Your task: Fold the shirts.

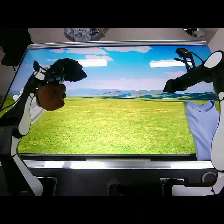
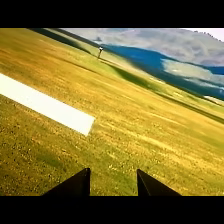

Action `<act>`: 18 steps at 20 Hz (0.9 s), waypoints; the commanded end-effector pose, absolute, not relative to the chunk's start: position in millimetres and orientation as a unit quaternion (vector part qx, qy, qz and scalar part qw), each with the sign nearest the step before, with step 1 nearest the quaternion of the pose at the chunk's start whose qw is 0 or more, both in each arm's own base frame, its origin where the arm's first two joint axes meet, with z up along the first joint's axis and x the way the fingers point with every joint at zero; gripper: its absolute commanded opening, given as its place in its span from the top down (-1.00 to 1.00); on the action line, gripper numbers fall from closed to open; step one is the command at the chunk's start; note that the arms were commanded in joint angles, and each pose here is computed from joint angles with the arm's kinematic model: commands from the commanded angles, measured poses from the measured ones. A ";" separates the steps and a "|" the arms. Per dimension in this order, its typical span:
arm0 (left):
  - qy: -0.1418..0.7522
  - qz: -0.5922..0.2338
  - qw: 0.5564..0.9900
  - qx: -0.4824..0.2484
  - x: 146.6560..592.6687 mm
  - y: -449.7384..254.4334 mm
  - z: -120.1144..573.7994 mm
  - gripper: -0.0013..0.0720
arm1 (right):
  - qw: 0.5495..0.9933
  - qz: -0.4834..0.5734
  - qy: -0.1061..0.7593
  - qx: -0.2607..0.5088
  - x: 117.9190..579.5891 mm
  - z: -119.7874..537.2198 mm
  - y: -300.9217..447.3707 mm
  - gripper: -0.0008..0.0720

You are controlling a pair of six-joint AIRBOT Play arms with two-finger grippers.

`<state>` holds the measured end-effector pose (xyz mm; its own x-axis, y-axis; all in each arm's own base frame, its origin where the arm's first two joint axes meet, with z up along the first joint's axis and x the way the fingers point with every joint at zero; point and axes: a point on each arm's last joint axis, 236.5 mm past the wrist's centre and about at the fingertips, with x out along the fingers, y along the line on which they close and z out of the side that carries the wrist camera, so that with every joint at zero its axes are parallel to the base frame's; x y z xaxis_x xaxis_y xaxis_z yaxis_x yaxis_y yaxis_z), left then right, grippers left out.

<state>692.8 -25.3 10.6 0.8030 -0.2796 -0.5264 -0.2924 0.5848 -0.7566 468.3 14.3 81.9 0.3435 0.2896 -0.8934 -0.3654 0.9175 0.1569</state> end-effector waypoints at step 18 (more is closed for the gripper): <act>0.175 -0.416 0.891 -0.057 386.8 -242.2 376.2 0.89 | 0.860 0.213 0.440 -0.146 302.5 260.7 31.3 -0.14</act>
